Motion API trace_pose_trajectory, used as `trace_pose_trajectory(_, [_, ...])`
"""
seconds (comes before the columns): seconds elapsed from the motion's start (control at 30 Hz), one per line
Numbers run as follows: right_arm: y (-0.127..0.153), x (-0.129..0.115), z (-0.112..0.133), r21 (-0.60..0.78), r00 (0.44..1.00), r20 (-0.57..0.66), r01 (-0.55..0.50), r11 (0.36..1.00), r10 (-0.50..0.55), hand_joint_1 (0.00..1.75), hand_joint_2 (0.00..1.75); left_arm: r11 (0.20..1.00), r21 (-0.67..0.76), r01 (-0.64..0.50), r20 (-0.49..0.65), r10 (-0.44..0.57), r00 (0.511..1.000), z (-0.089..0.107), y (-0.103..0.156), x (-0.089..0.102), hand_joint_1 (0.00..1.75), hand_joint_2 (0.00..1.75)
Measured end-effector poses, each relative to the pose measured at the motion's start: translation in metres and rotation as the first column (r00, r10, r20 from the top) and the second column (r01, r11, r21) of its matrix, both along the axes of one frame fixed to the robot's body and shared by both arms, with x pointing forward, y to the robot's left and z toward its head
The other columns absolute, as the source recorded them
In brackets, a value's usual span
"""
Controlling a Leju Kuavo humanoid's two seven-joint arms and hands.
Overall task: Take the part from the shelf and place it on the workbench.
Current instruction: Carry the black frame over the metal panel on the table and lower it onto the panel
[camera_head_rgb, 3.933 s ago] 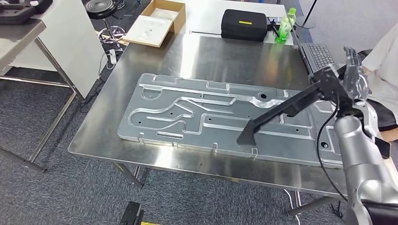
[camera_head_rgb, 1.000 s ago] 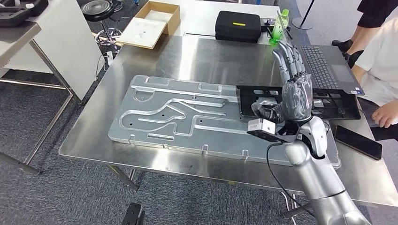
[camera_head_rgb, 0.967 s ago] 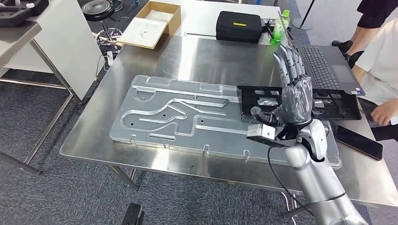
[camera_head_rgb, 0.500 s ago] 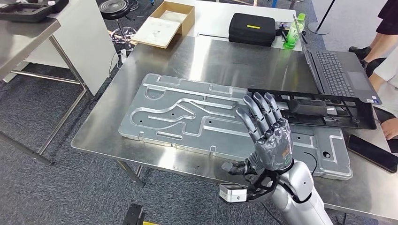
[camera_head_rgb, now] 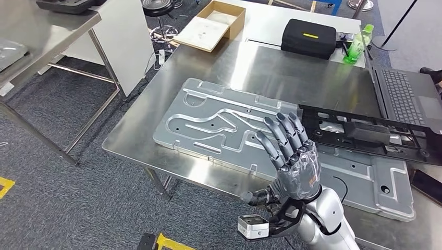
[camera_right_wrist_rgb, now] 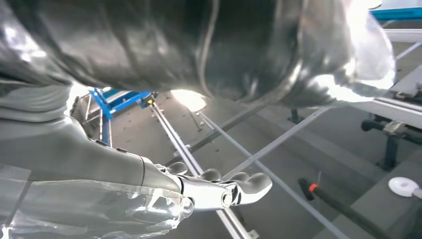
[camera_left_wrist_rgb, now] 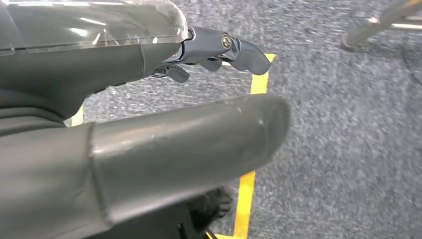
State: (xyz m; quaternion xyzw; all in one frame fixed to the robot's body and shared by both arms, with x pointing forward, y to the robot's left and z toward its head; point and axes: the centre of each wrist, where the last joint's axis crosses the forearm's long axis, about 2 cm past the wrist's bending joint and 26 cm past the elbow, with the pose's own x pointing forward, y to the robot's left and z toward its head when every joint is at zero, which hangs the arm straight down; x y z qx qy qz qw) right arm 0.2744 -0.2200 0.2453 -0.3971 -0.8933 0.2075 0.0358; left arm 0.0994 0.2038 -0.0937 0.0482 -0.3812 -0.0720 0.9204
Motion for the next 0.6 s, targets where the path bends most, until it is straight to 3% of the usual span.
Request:
trace_pose_trajectory(0.27, [0.003, 0.001, 0.002, -0.002, 1.000, 0.005, -0.015, 1.000, 0.015, 0.00, 0.00, 1.000, 0.010, -0.002, -0.007, 0.002, 1.000, -0.001, 0.005, 0.000, 0.00, 0.00])
trace_pose_trajectory(0.6, [0.021, 0.018, 0.023, 0.003, 0.998, 0.034, -0.050, 0.999, 0.050, 0.00, 0.00, 1.000, 0.002, -0.026, -0.005, 0.026, 1.000, -0.001, 0.008, 0.000, 0.00, 0.00])
